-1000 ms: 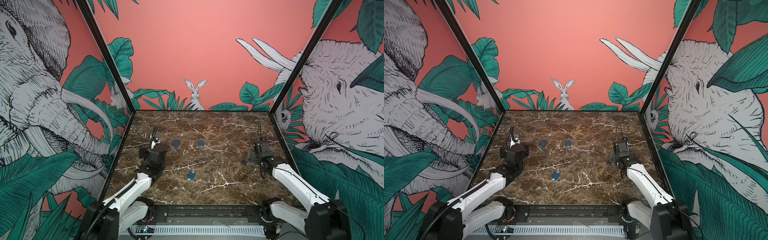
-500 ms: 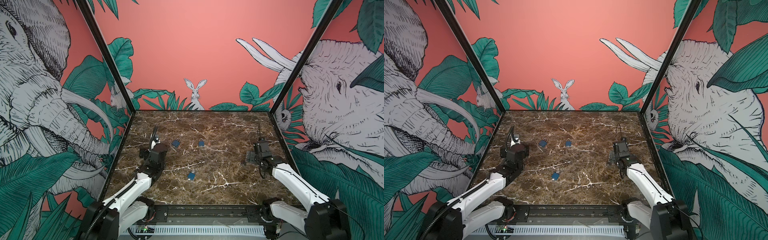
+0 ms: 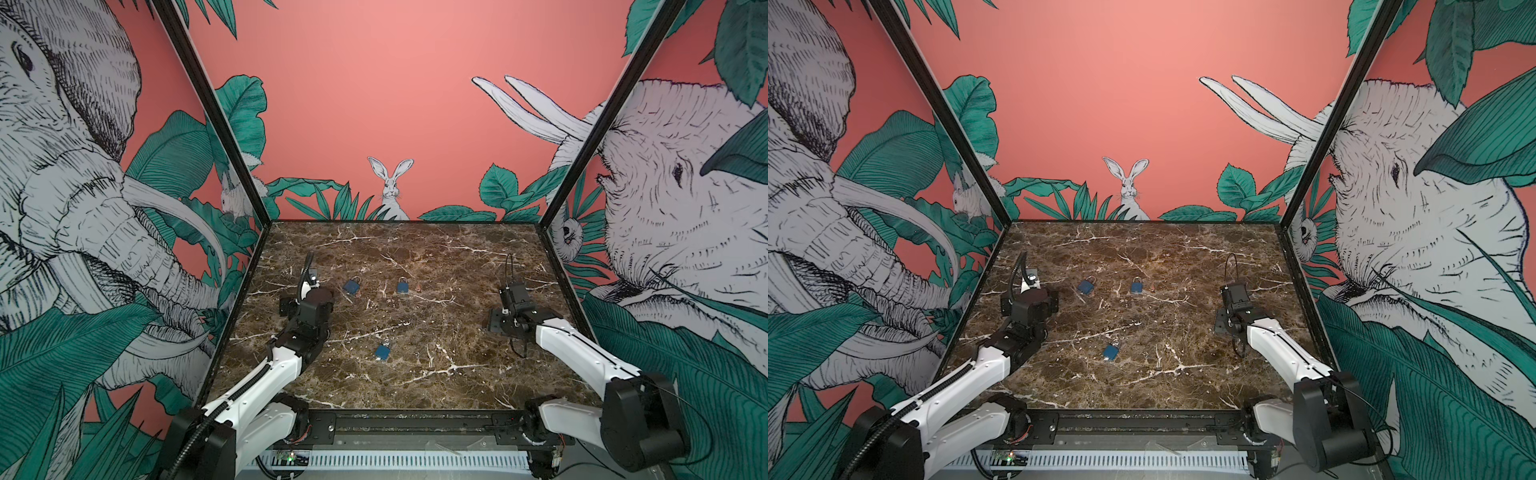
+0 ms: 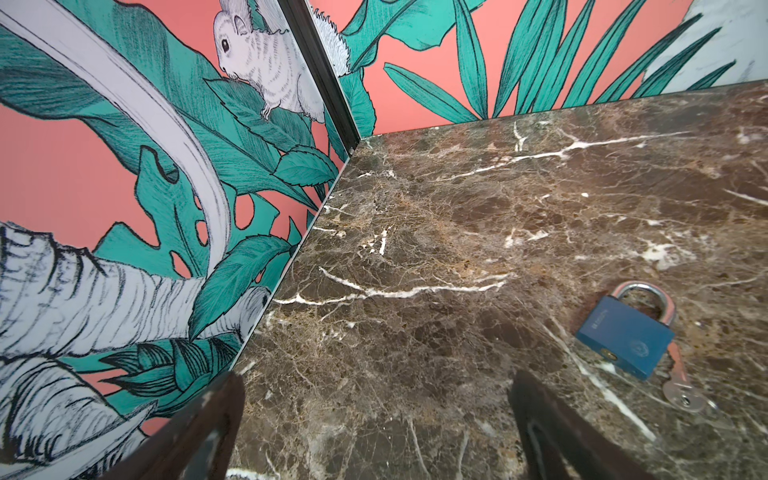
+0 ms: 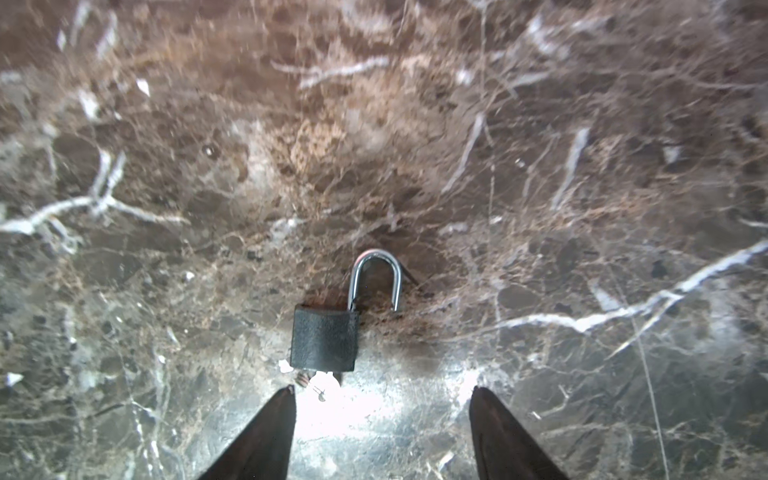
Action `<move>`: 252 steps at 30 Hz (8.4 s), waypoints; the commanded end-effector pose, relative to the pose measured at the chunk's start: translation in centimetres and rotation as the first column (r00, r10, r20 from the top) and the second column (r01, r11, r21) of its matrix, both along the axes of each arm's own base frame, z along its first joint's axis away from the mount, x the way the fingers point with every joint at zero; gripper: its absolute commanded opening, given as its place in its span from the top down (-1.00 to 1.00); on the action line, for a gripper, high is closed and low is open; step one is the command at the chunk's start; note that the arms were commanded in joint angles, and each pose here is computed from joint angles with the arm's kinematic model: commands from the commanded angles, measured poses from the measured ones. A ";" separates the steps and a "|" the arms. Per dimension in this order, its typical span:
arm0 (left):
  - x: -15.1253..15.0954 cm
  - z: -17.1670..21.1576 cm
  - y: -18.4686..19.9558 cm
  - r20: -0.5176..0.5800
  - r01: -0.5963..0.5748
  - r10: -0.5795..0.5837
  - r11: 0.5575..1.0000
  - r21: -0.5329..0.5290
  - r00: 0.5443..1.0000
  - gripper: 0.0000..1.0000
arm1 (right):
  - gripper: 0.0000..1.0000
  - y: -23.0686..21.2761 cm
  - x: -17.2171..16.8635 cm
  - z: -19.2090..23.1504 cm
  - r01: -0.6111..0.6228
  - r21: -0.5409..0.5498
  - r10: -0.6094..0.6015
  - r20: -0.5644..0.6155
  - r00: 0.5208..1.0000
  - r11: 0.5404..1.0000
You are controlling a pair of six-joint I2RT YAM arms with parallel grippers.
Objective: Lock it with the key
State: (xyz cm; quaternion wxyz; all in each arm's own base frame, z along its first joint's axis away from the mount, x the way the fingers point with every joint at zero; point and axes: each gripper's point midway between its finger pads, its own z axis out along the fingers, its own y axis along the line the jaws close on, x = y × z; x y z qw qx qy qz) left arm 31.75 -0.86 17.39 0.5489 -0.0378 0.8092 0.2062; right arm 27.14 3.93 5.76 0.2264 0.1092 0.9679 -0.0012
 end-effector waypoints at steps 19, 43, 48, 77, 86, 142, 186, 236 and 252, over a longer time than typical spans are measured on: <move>-0.3 0.8 -0.3 0.040 0.008 -0.004 0.996 -0.093 0.999 -0.99 | -0.18 2.4 0.7 -2.9 -0.010 0.111 0.022 -0.108 0.994 0.994; -1.0 1.0 -0.7 0.047 0.040 -0.033 0.987 -0.157 0.998 -0.99 | 0.20 3.0 2.2 -4.1 -0.036 0.091 0.050 -0.147 0.988 0.995; -1.0 1.1 -0.9 0.045 0.048 -0.041 0.984 -0.169 0.998 -0.99 | 0.48 3.4 1.7 -4.3 -0.051 0.100 0.066 -0.159 0.985 0.994; -4.7 2.5 -11.2 -0.144 0.393 -0.555 0.726 -0.564 0.819 -0.74 | 0.96 18.9 -2.7 9.9 -0.736 0.226 0.682 0.279 0.676 0.638; -5.9 1.9 -18.0 0.024 0.466 -0.733 0.406 -0.786 0.679 -0.99 | 1.00 23.7 -7.0 13.4 -0.865 0.245 0.799 0.336 0.500 0.438; -6.5 1.1 -21.8 -0.081 0.355 -0.777 0.375 -0.856 0.624 -0.80 | 1.00 31.2 -10.8 16.4 -0.956 0.176 0.871 0.398 0.287 0.235; -7.6 1.3 -23.2 -0.014 0.341 -0.821 0.253 -0.905 0.570 -0.75 | 1.00 30.9 -8.2 18.3 -0.956 0.134 0.850 0.437 0.293 0.261; -9.5 5.7 -24.7 0.262 0.507 -0.859 -0.004 -0.862 0.439 -0.29 | 1.00 31.3 -7.0 17.6 -0.943 0.180 0.819 0.467 0.333 0.280; -9.8 6.5 -24.6 0.281 0.513 -0.856 -0.021 -0.858 0.434 0.12 | 1.00 31.9 -5.9 17.4 -0.936 0.191 0.808 0.472 0.351 0.295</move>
